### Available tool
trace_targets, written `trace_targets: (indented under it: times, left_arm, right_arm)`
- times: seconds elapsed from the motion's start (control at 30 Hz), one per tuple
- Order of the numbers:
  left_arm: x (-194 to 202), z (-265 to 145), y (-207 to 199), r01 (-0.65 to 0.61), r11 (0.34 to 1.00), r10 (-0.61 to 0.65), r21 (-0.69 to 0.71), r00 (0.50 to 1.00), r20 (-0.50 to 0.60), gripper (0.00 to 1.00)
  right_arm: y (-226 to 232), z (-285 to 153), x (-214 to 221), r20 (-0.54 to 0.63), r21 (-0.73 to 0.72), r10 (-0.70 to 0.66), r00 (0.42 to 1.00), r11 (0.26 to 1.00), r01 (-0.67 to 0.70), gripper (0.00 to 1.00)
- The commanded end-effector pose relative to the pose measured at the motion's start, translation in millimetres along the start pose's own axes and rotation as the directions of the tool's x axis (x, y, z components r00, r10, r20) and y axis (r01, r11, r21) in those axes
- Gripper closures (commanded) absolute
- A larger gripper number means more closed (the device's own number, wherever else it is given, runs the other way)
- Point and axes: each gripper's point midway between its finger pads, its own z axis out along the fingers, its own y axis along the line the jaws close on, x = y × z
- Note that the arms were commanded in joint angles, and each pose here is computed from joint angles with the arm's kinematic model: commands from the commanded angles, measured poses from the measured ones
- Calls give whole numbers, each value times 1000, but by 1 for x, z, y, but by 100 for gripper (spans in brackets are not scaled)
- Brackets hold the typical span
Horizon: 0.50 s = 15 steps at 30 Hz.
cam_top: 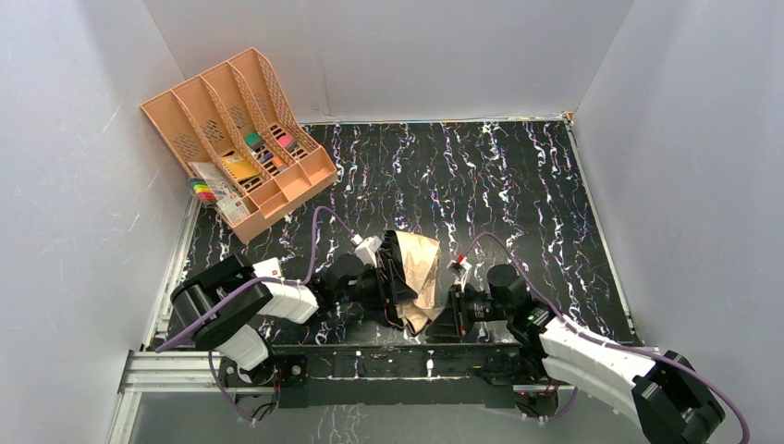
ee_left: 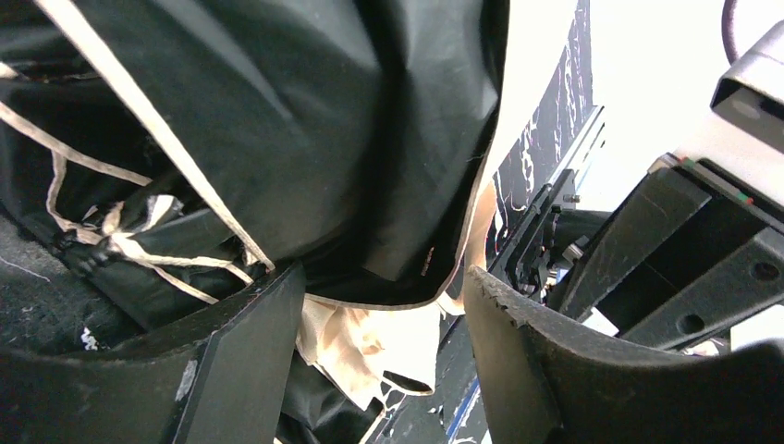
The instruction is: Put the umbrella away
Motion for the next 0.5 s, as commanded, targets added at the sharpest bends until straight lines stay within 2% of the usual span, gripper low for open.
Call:
trace_targets:
  times: [0.0,0.13,0.2,0.3,0.47]
  left_arm:
    - [28,-7,63,0,973,-18,-232,997,-74,37]
    - [30,-8,67,1,968,-21,-252,997,-77,41]
    - [30,-9,69,-6,965,-16,-261,996,-83,45]
    - [32,-9,70,-17,965,-8,-263,996,-94,58]
    - [35,-11,71,-33,964,3,-265,993,-114,78]
  right_arm:
    - [18,-4,-12,8,-15,-70,997,997,71,71]
    - [-10,-24,-50,136,306,-69,988,952,24,70]
    - [-14,-34,-73,213,395,-82,974,918,-9,74]
    - [-10,-38,-104,289,445,-96,953,894,-45,81]
    - [1,-16,-139,300,405,-84,950,913,-47,89]
